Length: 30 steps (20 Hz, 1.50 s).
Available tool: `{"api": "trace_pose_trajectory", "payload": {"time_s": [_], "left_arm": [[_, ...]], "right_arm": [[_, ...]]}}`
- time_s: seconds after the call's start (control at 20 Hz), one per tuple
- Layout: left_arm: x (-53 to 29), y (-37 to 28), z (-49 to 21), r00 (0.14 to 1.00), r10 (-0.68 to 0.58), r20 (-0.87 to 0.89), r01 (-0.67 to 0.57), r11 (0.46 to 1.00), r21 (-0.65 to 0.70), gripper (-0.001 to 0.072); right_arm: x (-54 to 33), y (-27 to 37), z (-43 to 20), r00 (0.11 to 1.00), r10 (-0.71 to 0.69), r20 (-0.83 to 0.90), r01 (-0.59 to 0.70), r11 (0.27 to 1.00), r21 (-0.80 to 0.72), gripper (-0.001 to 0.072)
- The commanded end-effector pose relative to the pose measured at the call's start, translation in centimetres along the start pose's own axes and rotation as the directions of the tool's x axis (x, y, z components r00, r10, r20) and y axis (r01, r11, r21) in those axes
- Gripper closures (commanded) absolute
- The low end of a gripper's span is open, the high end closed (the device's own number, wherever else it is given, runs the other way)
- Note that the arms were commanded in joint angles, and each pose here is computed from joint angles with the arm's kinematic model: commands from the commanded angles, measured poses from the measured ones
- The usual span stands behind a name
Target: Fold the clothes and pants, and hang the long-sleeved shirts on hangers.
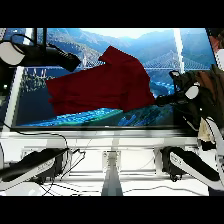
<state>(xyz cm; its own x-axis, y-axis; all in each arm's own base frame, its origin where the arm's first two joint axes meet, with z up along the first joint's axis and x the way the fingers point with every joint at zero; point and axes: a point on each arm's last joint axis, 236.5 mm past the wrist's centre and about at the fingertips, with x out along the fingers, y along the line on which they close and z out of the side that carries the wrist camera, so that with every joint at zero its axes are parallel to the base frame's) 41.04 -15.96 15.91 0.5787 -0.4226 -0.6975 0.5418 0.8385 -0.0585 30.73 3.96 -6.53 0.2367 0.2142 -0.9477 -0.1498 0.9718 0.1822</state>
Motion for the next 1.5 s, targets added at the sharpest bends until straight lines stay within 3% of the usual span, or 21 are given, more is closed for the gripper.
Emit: {"api": "trace_pose_trajectory", "payload": {"time_s": [0.0,0.05,0.15,0.25,0.3,0.4,0.5,0.6,0.65,0.8,1.05,1.3,1.45], "left_arm": [[1.8,1.8,-0.5,1.0,0.024,-0.017,-0.025,0.998,-0.06,0.0012],[2.1,2.7,-0.4,0.999,0.039,-0.009,-0.04,0.995,-0.091,0.0012],[2.2,4.4,-0.6,0.998,0.066,-0.007,-0.066,0.986,-0.152,0.0012],[1.7,6.5,-1.1,0.995,0.099,-0.011,-0.099,0.972,-0.212,0.0034],[1.3,7.7,-1.5,0.993,0.115,-0.016,-0.116,0.963,-0.242,0.0112],[0.3,10.2,-3.2,0.988,0.142,-0.058,-0.152,0.945,-0.29,0.0149],[-1.0,12.4,-5.9,0.98,0.148,-0.131,-0.185,0.919,-0.347,0.0149],[-2.8,14.6,-9.6,0.959,0.151,-0.238,-0.238,0.887,-0.397,0.0149],[-3.6,15.5,-11.4,0.947,0.145,-0.288,-0.261,0.869,-0.42,0.0149],[-5.2,16.9,-16.8,0.915,0.092,-0.393,-0.303,0.799,-0.52,0.0149],[-3.5,15.1,-26.4,0.886,-0.079,-0.456,-0.307,0.636,-0.708,0.0149],[-0.9,11.8,-31.4,0.864,-0.183,-0.47,-0.292,0.578,-0.762,0.0147],[1.1,12.1,-31.0,0.902,-0.16,-0.4,-0.27,0.515,-0.814,0.0147]], "right_arm": [[2.7,0.2,1.4,0.998,0.049,-0.024,-0.05,0.999,-0.021,0.0191],[3.0,0.0,2.0,0.998,0.049,-0.028,-0.05,0.998,-0.026,0.0267],[3.6,-0.1,2.8,0.998,0.051,-0.036,-0.052,0.998,-0.034,0.0347],[4.4,-0.3,2.6,0.997,0.054,-0.058,-0.056,0.998,-0.028,0.0357],[4.7,-0.3,2.3,0.996,0.059,-0.072,-0.061,0.998,-0.024,0.0417],[4.8,-0.2,1.9,0.994,0.065,-0.088,-0.067,0.997,-0.023,0.042],[4.8,-0.2,2.0,0.994,0.065,-0.087,-0.068,0.997,-0.031,0.05],[4.8,-0.2,2.0,0.994,0.066,-0.086,-0.069,0.997,-0.031,0.0658],[4.8,-0.2,2.0,0.994,0.065,-0.085,-0.068,0.997,-0.032,0.0697],[4.5,-0.4,2.9,0.997,0.054,-0.058,-0.056,0.998,-0.04,0.0697],[3.3,-0.4,5.4,0.999,0.047,-0.001,-0.047,0.997,-0.054,0.0697],[3.3,-0.4,5.5,0.999,0.046,0.0,-0.046,0.997,-0.055,0.0697],[3.3,-0.4,5.5,0.999,0.046,0.0,-0.046,0.997,-0.055,0.0697]]}}
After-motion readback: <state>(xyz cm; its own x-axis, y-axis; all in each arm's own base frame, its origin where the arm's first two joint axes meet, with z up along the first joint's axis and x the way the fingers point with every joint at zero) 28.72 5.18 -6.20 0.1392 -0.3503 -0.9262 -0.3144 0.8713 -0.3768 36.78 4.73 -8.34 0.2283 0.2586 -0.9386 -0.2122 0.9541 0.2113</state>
